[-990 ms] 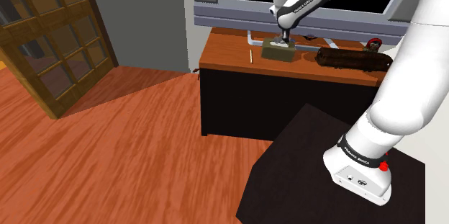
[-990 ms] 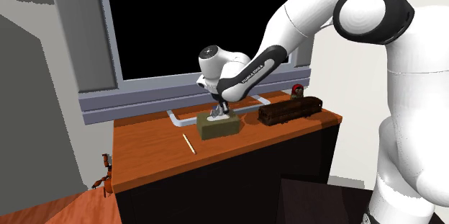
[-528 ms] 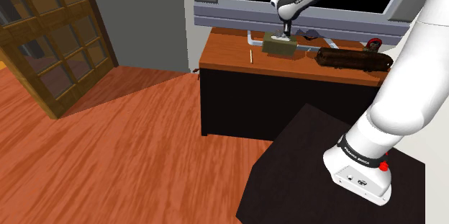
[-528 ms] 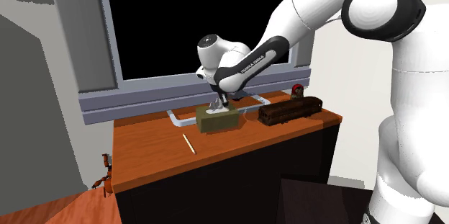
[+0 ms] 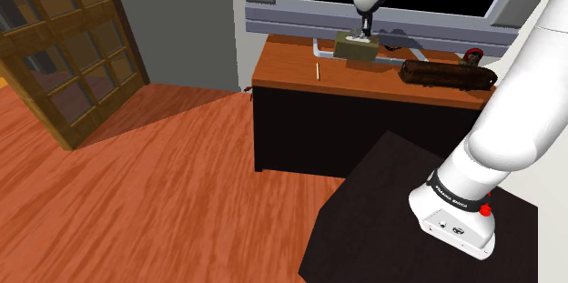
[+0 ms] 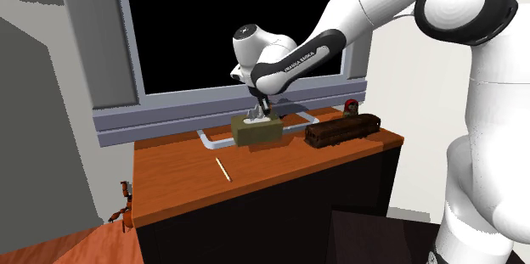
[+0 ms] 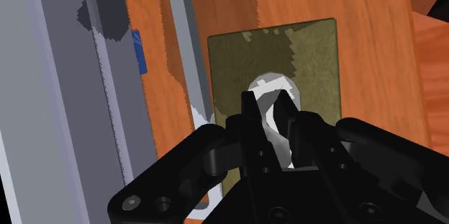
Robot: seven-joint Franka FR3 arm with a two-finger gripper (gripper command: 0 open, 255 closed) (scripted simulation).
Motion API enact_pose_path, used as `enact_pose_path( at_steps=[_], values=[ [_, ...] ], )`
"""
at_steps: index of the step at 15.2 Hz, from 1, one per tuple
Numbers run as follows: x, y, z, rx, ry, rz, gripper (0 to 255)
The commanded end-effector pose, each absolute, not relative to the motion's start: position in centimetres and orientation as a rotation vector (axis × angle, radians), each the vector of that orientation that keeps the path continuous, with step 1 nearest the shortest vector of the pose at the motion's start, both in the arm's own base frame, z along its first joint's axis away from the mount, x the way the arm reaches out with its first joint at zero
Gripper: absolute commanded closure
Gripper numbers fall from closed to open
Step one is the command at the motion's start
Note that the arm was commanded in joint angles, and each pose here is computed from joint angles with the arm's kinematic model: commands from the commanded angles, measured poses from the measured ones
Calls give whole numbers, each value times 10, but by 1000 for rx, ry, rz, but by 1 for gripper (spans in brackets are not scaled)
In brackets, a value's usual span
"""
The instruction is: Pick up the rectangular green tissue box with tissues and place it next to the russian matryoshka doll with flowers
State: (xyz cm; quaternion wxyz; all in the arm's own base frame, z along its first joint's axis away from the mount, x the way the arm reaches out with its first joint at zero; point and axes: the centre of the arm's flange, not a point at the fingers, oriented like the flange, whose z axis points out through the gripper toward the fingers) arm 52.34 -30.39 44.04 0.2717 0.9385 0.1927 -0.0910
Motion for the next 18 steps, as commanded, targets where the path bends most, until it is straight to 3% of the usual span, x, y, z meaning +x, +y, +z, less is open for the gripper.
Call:
enact_pose_path(
  at_steps=[1, 18],
  values=[
    [523, -304, 451, 2527, 519, -245, 255],
    [523, -304, 540, 2527, 519, -245, 255]
  ],
)
